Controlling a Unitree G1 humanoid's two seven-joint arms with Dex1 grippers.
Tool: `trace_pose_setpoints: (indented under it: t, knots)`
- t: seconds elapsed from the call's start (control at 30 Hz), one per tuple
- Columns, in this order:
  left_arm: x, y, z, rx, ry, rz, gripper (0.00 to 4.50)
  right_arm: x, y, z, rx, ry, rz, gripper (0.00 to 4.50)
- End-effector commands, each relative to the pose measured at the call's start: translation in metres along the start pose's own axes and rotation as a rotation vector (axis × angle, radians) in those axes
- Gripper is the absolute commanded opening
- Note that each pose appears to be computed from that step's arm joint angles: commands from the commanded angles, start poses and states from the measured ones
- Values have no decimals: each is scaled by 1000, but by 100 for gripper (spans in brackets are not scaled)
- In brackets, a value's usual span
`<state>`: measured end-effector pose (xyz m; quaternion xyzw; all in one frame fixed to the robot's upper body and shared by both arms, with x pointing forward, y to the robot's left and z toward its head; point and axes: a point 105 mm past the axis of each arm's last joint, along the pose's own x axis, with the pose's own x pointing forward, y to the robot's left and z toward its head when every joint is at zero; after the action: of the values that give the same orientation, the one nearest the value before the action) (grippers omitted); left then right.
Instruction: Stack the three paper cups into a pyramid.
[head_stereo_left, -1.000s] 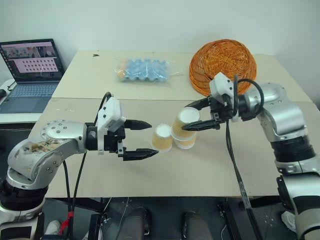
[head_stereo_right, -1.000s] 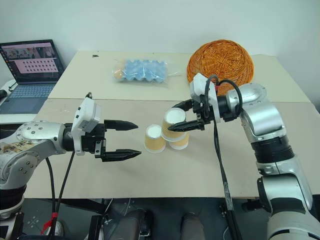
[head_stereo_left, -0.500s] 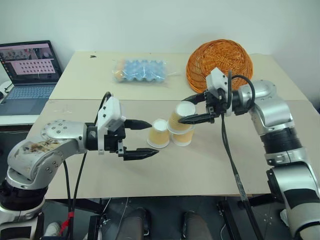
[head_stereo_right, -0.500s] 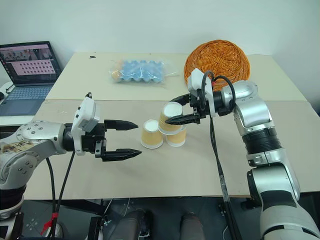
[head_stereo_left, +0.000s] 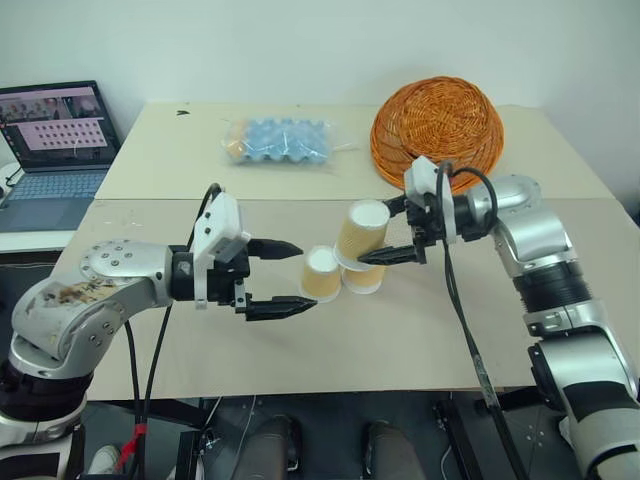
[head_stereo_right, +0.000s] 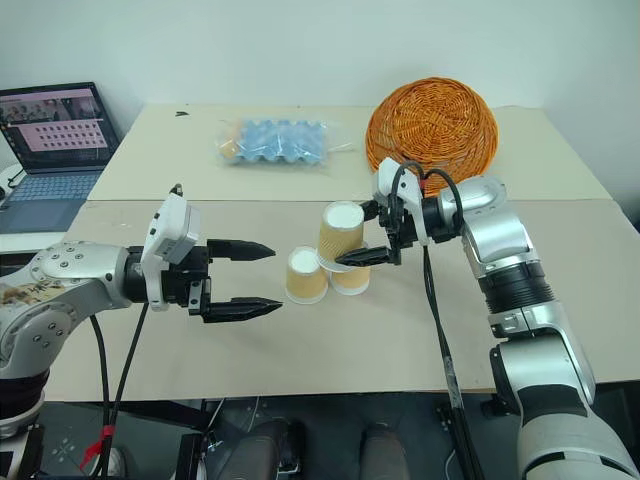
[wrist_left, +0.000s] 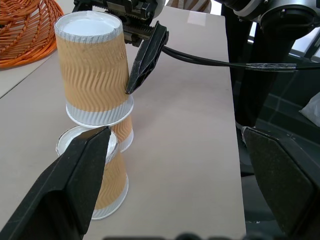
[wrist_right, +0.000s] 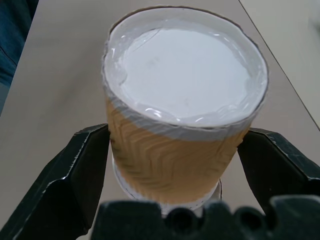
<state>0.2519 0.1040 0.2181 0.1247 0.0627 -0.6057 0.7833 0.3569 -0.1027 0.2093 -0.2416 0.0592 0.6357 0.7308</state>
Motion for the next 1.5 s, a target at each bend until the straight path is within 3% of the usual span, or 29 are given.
trace_pose_setpoints:
  t: [0.03,0.67,1.07,1.37,1.5]
  knots:
    - [-3,-1,9,34,-11,1,450,-6,-3,10,-41,-19,-19,449]
    - [0,1,10,32,-17,-14,450,-26,12,17,-72,14,-41,449]
    - [2,-3,12,29,-26,-27,450,-65,8,-7,-4,67,-181,449]
    - [-6,21,5,12,-43,155,450,-170,19,-61,147,278,-520,449]
    - [-27,67,-6,-6,-84,544,450,-204,20,-76,183,306,-805,449]
